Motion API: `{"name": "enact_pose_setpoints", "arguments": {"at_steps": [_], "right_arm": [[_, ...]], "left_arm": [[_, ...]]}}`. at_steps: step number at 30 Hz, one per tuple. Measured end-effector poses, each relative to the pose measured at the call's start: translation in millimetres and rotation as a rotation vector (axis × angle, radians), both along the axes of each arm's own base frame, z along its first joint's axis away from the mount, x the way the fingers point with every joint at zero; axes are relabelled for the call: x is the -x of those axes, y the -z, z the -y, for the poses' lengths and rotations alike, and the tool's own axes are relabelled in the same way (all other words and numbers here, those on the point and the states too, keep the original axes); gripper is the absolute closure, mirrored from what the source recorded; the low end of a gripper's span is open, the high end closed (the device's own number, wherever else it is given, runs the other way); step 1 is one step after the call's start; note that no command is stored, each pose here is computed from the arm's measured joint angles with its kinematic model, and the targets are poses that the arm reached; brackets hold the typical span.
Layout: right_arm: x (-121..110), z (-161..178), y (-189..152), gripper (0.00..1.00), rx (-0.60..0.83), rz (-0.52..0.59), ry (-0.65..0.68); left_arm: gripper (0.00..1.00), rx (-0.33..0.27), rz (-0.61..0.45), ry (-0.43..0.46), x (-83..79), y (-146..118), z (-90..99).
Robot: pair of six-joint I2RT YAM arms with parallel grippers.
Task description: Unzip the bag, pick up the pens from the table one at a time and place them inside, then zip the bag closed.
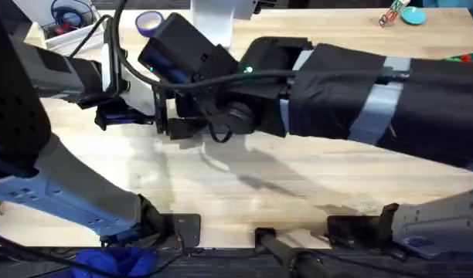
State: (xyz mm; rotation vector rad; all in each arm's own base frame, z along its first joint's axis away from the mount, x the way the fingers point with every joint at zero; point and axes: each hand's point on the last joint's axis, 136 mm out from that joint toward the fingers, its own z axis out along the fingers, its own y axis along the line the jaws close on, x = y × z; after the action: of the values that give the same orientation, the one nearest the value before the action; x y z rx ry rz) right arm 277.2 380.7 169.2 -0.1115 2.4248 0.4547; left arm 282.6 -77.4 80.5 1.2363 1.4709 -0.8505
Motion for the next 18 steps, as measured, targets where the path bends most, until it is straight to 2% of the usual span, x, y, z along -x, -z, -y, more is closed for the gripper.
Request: {"name": "enact_pose_setpoints", "arguments": {"at_steps": [4, 10, 12, 18], "right_arm": [[0.0, 0.0, 0.1, 0.971, 0.004, 0.002, -0.004], [0.0, 0.0, 0.1, 0.971, 0.006, 0.003, -0.006], [0.1, 0.1, 0.2, 0.971, 0.008, 0.003, -0.009], [0.1, 0.1, 0.2, 0.971, 0.008, 0.003, -0.009]], "left_arm": [[0.452, 0.000, -0.003, -0.001, 0.0, 0.1, 0.0], [0.862, 0.000, -0.006, -0.001, 0.1, 0.2, 0.0], [0.956, 0.001, -0.008, -0.002, 0.1, 0.2, 0.0], [0.962, 0.001, -0.009, -0.002, 0.1, 0.2, 0.0]]}}
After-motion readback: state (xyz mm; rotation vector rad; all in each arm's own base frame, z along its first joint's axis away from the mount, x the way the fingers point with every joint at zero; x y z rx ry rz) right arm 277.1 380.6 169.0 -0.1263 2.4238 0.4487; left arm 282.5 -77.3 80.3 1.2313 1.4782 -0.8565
